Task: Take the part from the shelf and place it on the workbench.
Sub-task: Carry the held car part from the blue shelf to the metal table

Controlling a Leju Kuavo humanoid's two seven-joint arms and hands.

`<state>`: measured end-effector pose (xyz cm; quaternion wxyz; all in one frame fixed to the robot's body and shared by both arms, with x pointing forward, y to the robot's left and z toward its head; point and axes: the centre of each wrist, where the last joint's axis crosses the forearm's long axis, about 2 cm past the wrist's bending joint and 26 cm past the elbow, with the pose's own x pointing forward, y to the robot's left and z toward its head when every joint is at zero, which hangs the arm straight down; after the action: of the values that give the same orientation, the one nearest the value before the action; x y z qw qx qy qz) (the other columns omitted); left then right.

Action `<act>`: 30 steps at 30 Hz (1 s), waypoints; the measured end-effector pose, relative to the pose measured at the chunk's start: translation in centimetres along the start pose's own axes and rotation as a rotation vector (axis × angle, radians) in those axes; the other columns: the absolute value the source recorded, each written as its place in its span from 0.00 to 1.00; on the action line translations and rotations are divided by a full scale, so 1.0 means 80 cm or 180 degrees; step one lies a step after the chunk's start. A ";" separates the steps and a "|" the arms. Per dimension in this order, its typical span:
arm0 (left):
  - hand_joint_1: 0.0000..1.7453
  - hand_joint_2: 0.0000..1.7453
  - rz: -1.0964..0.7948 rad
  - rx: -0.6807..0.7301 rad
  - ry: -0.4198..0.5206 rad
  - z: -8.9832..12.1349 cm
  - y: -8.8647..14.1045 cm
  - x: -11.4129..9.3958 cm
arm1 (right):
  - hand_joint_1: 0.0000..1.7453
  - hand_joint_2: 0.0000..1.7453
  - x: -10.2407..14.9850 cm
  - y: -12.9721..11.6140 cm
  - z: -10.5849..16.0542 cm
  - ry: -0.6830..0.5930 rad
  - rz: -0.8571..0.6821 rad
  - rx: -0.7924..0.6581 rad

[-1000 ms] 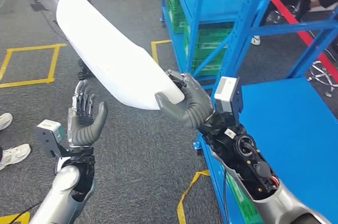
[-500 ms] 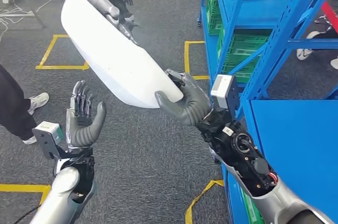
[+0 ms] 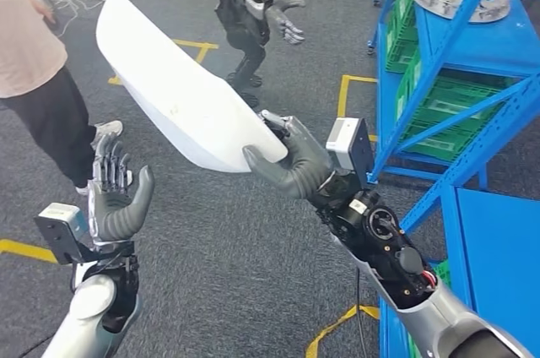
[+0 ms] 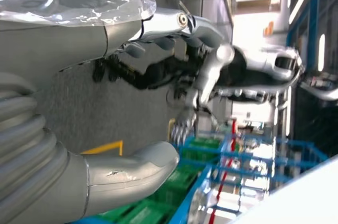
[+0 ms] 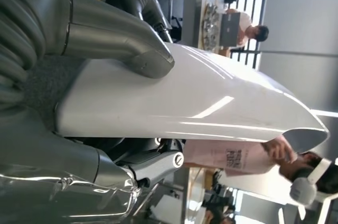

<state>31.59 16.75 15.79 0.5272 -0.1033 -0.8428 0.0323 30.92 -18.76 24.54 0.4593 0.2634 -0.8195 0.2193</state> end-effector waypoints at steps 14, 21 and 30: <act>0.00 1.00 -0.0030 -0.0027 0.0005 0.008 0.004 0.005 | 1.00 1.00 -0.006 -0.009 0.006 0.0062 0.0007 -0.0148; 0.00 1.00 -0.0118 -0.0053 -0.0024 0.009 0.006 0.009 | 1.00 1.00 -0.012 -0.011 0.013 0.0124 -0.0011 -0.0242; 0.00 1.00 -0.0102 -0.0070 -0.0074 0.007 0.007 0.018 | 1.00 1.00 -0.014 -0.017 0.011 0.0103 0.0005 -0.0270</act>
<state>30.57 17.61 16.72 0.5166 -0.0953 -0.8507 0.0158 31.72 -20.10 23.27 0.4830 0.2395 -0.8208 0.1889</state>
